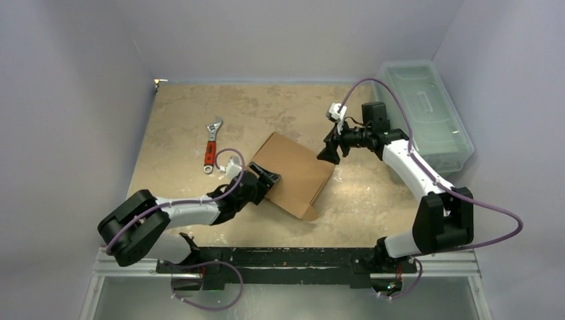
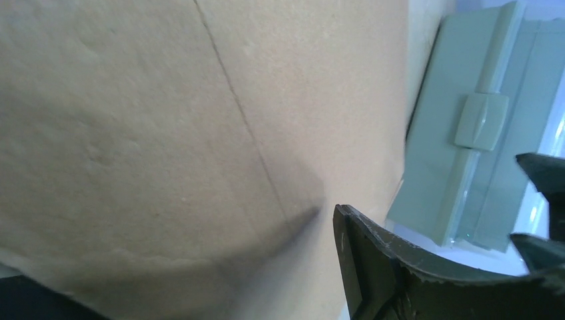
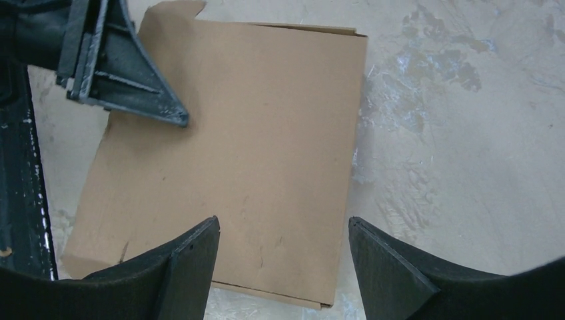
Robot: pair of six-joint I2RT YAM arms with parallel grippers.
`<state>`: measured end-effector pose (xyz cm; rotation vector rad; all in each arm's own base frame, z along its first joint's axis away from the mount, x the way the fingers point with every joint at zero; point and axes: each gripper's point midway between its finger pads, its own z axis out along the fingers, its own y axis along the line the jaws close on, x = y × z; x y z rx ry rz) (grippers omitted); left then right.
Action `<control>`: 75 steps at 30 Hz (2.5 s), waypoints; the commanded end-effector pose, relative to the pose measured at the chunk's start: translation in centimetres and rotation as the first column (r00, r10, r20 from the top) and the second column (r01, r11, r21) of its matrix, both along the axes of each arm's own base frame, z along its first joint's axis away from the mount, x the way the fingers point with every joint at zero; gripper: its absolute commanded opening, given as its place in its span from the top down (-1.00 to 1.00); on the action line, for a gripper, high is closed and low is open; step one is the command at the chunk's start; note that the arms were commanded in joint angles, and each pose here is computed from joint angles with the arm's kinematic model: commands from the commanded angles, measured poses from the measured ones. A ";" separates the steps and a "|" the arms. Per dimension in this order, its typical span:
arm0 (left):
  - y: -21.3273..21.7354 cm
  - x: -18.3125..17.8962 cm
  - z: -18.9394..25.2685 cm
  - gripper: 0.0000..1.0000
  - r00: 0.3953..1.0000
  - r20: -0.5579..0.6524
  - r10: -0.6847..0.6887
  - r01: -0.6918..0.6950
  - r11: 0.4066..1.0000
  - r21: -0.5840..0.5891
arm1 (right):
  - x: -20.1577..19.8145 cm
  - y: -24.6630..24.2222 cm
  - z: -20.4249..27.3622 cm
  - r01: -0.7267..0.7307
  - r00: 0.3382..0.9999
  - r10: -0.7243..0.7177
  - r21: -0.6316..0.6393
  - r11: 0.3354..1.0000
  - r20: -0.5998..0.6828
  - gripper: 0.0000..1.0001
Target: Fold the paper box
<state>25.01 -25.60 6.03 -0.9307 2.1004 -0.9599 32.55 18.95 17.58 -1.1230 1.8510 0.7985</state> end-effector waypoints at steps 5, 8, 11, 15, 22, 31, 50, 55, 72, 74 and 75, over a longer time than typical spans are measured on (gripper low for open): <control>-1.7 3.1 1.8 -0.48 0.968 0.060 -0.244 0.244 0.970 0.009 | -2.8 0.1 0.7 -0.121 0.989 0.120 0.007 0.993 0.082 -0.49; -1.2 3.5 1.3 -0.48 0.955 0.046 -0.292 0.292 0.956 0.016 | -3.5 0.3 0.5 -0.151 0.984 0.149 0.010 0.989 0.100 -0.50; -1.1 3.4 1.5 -0.49 0.938 0.063 -0.340 0.339 0.940 0.029 | -3.8 0.5 0.1 -0.161 0.980 0.161 -0.008 0.987 0.115 -0.50; -0.2 2.9 1.7 -0.51 0.929 0.061 -0.365 0.361 0.930 0.065 | -2.9 1.0 -1.2 -0.097 0.988 0.102 -0.050 0.994 0.112 -0.47; 1.6 0.2 2.3 -0.55 0.918 0.100 -0.383 0.376 0.923 0.082 | 1.4 0.8 -3.2 0.168 0.985 -0.170 -0.045 0.985 -0.031 -0.21; 3.0 -2.5 1.4 -0.56 0.931 0.150 -0.332 0.339 0.940 -0.024 | 3.8 -1.5 -4.8 0.377 0.917 -0.377 -0.024 0.926 -0.134 -0.18; 1.6 -1.8 1.4 -0.68 0.917 0.230 -0.325 0.359 0.925 -0.123 | 3.5 -3.1 -10.6 0.399 0.826 -0.366 -0.013 0.917 -0.430 0.11; 1.3 -1.5 1.0 -0.69 0.920 0.235 -0.314 0.353 0.924 -0.147 | 3.7 -4.0 -11.9 0.425 0.801 -0.400 -0.046 0.904 -0.446 0.32; 0.6 -0.3 1.1 -0.76 0.936 0.256 -0.240 0.311 0.906 -0.288 | 4.7 -7.1 -15.6 0.514 0.710 -0.541 -0.192 0.836 -0.452 0.52; 0.8 -0.1 1.3 -0.76 0.940 0.264 -0.217 0.293 0.910 -0.293 | 4.7 -7.3 -15.8 0.511 0.709 -0.539 -0.196 0.837 -0.454 0.54; 1.0 0.0 1.4 -0.76 0.940 0.271 -0.207 0.285 0.913 -0.291 | 4.7 -7.3 -15.8 0.508 0.710 -0.536 -0.195 0.839 -0.456 0.54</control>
